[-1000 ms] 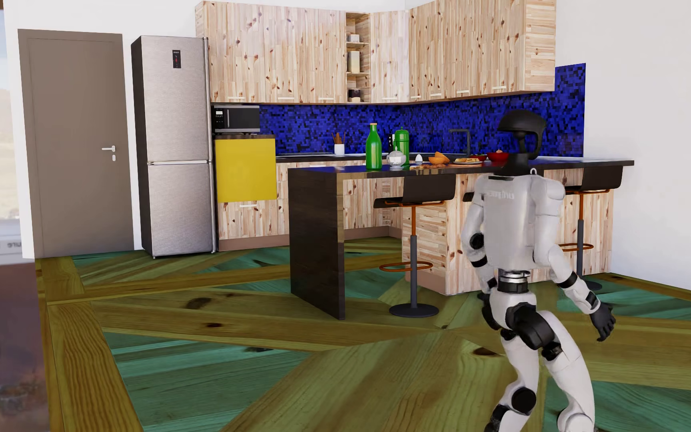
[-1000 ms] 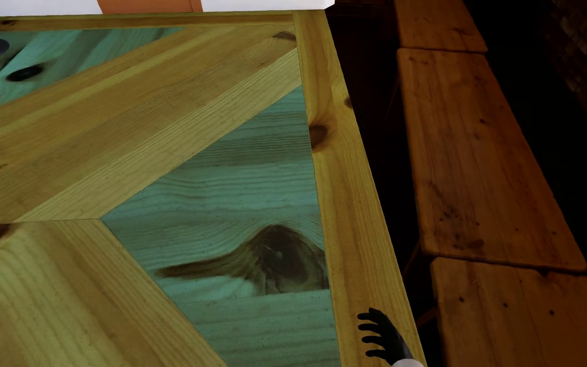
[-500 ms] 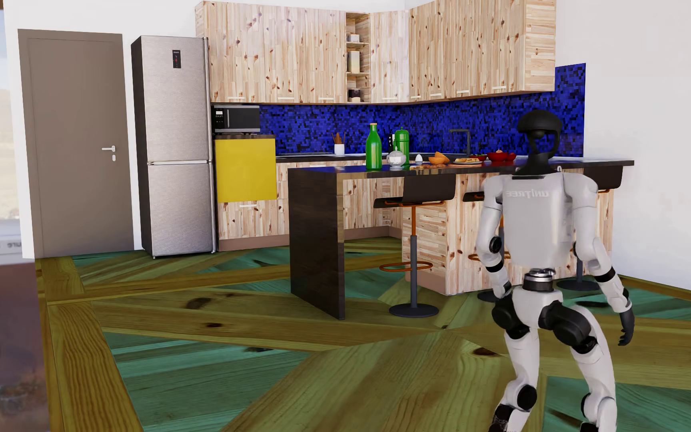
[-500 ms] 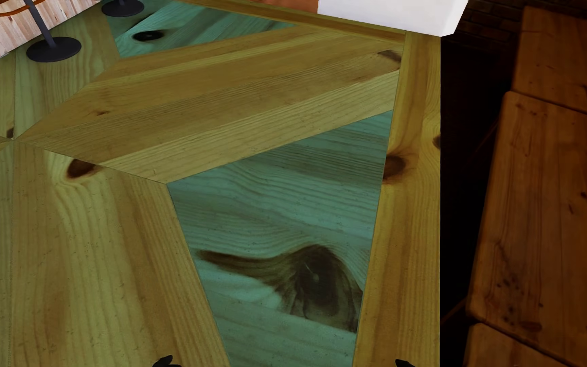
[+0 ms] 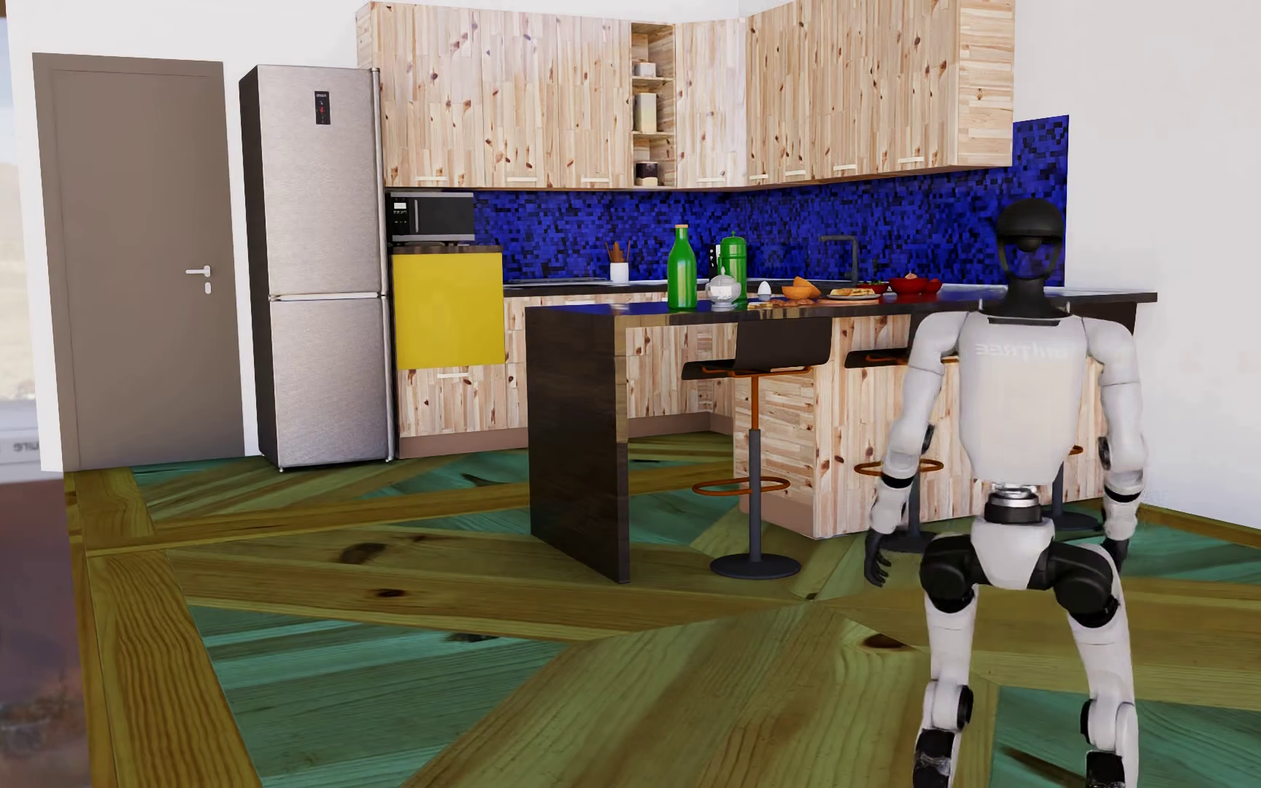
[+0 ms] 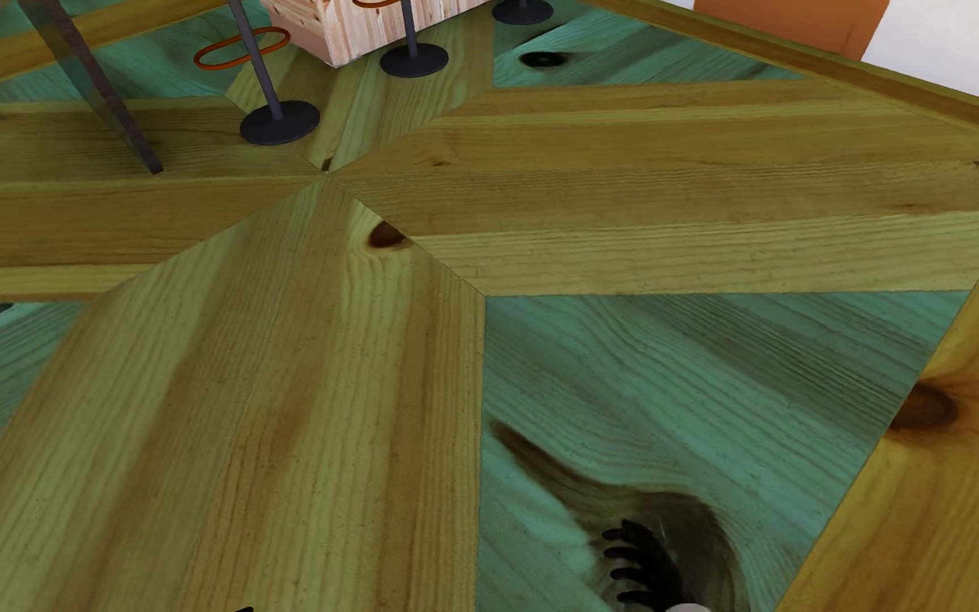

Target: Rotate 180

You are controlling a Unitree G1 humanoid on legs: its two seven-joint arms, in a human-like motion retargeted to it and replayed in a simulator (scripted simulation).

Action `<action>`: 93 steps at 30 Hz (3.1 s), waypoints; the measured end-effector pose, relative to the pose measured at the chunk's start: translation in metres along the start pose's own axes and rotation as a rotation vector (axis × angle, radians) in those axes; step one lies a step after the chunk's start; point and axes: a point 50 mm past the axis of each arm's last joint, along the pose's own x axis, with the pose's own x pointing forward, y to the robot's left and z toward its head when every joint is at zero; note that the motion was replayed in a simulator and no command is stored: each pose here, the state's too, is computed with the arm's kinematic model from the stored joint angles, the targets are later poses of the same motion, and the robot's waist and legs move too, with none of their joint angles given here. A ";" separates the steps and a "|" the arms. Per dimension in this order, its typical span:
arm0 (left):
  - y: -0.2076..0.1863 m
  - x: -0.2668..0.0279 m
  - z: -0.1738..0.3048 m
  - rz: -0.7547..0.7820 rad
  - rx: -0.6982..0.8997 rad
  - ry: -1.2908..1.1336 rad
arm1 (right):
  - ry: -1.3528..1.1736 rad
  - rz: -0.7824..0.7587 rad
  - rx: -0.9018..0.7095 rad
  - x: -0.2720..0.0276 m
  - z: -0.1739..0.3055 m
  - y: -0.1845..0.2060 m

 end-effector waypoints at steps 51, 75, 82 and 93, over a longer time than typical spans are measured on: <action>-0.020 0.007 0.085 -0.108 -0.078 -0.268 | 0.226 -0.067 0.208 -0.028 -0.063 -0.002; -0.017 0.005 0.066 -0.161 -0.071 -0.226 | 0.152 -0.054 0.126 -0.019 -0.043 -0.006; -0.015 0.005 0.058 -0.142 0.012 -0.221 | 0.214 -0.025 0.115 -0.022 -0.055 0.003; -0.024 0.004 0.076 -0.201 0.009 -0.266 | 0.154 -0.012 0.111 -0.019 -0.043 0.001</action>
